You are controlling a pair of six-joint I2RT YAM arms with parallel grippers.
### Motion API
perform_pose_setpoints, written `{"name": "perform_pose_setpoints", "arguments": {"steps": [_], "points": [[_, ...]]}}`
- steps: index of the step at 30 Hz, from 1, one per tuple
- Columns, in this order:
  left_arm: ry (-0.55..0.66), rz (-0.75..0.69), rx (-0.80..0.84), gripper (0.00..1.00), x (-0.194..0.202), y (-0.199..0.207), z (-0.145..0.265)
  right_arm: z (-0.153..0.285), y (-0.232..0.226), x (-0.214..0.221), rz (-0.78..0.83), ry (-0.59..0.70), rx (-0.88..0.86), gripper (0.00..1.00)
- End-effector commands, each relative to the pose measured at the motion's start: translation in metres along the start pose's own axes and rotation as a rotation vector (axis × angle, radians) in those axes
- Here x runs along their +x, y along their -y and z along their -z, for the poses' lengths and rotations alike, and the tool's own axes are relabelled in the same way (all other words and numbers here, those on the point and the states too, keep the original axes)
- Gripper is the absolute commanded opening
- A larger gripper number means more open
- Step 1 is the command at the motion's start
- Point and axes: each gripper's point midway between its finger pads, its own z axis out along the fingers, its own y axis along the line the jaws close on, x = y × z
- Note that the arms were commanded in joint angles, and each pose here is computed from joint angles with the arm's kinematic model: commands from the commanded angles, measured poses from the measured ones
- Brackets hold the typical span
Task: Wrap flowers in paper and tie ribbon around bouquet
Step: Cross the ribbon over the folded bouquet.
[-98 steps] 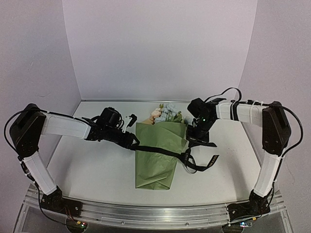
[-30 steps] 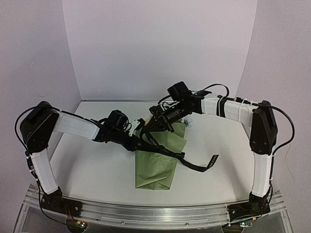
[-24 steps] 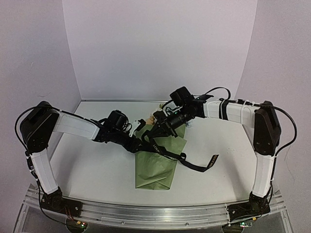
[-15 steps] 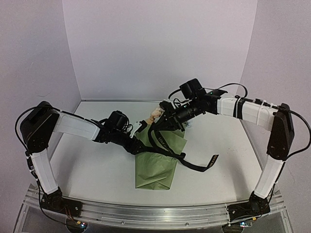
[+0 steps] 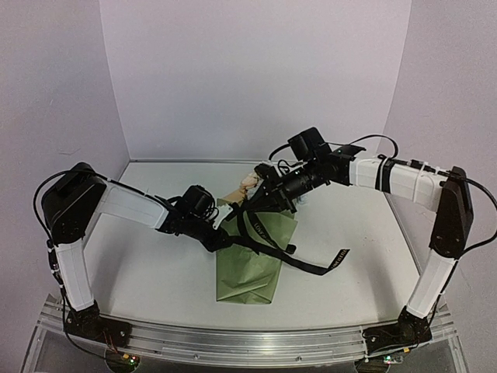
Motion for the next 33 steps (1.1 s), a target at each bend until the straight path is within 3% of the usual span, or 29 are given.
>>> {"name": "perform_pose_setpoints", "arguments": {"steps": [1,6,20,28,33], "points": [[0.154,-0.025,-0.048,0.12,-0.053,-0.004,0.023,-0.009,0.008,0.009,-0.004,-0.039,-0.005,0.0],[0.217,-0.014,-0.053,0.01,-0.066,-0.004,0.037,-0.022,0.038,0.008,-0.055,-0.055,0.042,0.0],[0.245,-0.02,0.006,0.0,-0.078,0.008,0.05,-0.054,0.116,-0.012,-0.201,-0.053,0.238,0.0],[0.215,-0.029,0.057,0.0,-0.074,0.017,0.049,-0.03,0.159,0.0,-0.161,-0.05,0.552,0.0],[0.199,-0.03,0.057,0.0,-0.069,0.016,0.047,0.006,0.168,-0.001,-0.041,0.049,0.713,0.0]]}}
